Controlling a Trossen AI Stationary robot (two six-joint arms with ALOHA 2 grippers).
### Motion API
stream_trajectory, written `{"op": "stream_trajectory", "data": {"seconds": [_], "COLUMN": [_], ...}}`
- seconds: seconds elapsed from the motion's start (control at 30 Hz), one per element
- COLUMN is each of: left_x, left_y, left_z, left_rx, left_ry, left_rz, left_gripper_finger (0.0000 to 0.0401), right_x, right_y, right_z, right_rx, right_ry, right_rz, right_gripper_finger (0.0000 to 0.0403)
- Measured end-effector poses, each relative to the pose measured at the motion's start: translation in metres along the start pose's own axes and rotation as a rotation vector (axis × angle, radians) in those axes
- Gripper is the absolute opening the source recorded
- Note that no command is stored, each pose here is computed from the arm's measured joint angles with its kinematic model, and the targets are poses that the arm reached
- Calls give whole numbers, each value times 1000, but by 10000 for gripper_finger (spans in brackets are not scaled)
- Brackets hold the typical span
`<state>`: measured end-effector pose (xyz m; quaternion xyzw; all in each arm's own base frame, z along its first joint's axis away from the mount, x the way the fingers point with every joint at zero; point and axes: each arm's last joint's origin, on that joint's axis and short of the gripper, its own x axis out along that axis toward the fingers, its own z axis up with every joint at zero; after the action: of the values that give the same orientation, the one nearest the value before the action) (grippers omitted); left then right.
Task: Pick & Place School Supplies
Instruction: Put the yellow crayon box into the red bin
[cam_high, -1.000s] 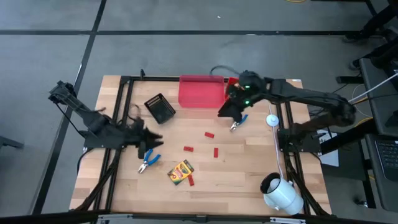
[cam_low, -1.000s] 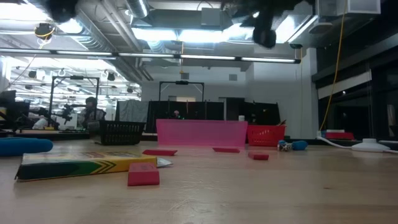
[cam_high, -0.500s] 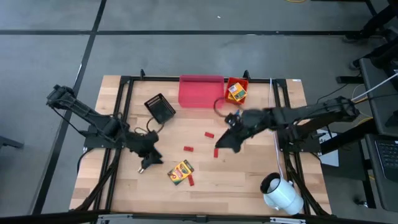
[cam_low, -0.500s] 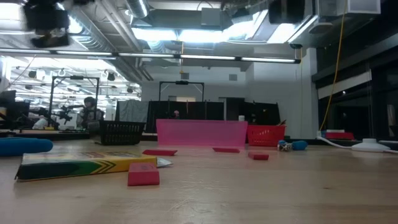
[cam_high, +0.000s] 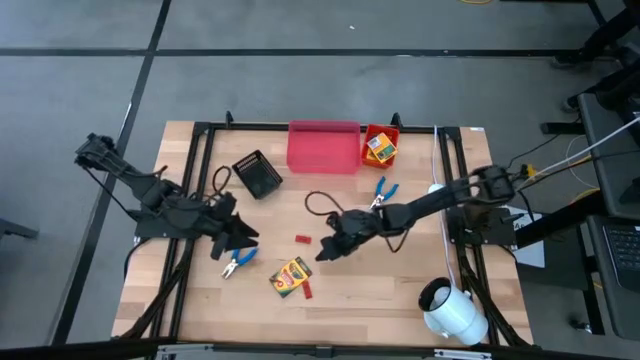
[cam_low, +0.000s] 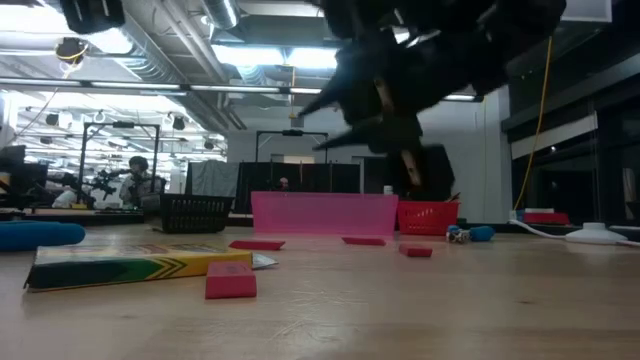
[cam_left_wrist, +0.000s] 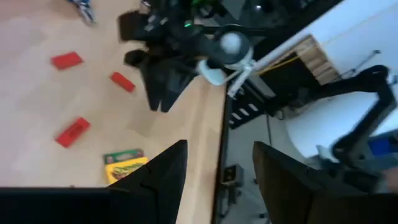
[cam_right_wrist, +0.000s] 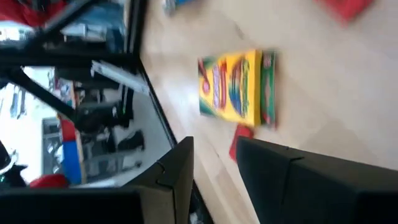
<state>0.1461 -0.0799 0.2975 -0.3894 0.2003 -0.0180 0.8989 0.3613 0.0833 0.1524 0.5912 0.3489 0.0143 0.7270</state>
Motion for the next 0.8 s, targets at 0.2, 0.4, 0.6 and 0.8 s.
{"op": "stream_trajectory", "data": {"seconds": [0.2,0.4,0.6,0.8], "left_x": [-3,-5,-5,-5], "left_y": [-5,-8,-6,-6], "left_z": [-8,-12,-14,-15], "left_rx": [4,14,34,47], "left_ry": [19,0,23,38], "left_rz": [-20,-20,4,-3], "left_gripper_finger": [180,180,180,180], "right_x": [12,30,49,69], "right_y": [-14,-3,15,13], "right_z": [-1,8,16,22], "right_rx": [56,40,-35,-52], "right_ry": [55,83,112,162], "right_rz": [-45,-116,-256,-387], "right_gripper_finger": [125,125,125,125]}}
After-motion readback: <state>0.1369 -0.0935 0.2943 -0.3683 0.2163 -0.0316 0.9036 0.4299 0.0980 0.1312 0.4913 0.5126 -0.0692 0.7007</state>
